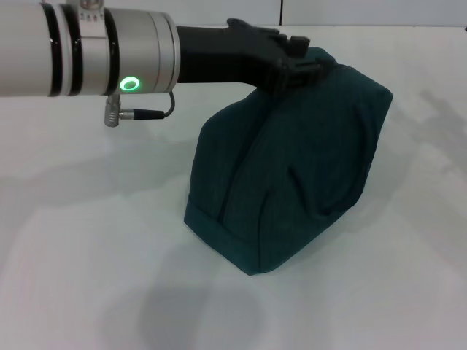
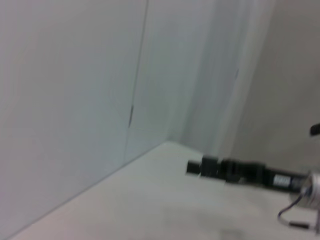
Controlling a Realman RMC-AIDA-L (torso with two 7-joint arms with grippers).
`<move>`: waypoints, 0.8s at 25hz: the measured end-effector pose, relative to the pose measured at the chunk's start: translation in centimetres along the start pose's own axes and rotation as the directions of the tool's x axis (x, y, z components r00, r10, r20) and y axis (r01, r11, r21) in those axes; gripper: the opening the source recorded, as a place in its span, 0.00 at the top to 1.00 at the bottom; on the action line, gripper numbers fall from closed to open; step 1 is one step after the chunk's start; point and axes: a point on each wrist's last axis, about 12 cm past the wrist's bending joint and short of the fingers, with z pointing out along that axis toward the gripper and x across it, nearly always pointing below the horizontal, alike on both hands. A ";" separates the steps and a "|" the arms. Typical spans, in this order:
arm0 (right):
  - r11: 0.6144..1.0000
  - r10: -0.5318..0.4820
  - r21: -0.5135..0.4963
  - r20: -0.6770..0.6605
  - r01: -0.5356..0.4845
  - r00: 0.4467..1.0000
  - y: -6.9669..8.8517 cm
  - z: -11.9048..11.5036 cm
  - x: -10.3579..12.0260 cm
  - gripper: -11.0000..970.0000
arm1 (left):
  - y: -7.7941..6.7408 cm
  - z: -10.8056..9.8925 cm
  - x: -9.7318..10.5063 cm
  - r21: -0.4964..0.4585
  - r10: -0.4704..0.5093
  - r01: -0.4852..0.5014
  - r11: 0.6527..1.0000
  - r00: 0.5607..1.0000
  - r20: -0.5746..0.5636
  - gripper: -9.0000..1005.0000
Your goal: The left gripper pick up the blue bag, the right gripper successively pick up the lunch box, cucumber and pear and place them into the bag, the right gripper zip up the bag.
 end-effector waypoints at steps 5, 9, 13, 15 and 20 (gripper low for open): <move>0.996 -0.055 -0.069 -0.030 0.053 0.998 0.7 0.3 -0.3 0.09 | -0.3 -0.6 -0.8 0.047 0.009 -0.012 0.999 0.997 0.077 0.49; 0.974 -0.139 -0.187 -0.044 0.128 0.989 2.0 0.6 -0.6 0.09 | 0.3 -2.8 -2.0 0.094 0.004 -0.020 0.995 0.985 0.170 0.34; 0.896 -0.258 -0.385 -0.048 0.221 0.965 4.2 0.8 -0.8 0.09 | 1.2 -5.4 -1.9 0.150 -0.017 -0.023 0.988 0.965 0.262 0.24; 0.845 -0.316 -0.467 -0.046 0.259 0.948 5.1 0.7 -0.8 0.09 | 1.8 -7.0 -1.3 0.190 -0.031 -0.029 0.981 0.951 0.306 0.21; 0.705 -0.448 -0.615 -0.001 0.353 0.894 7.1 0.1 -0.5 0.09 | 3.6 -10.0 1.9 0.247 -0.073 -0.022 0.969 0.927 0.367 0.15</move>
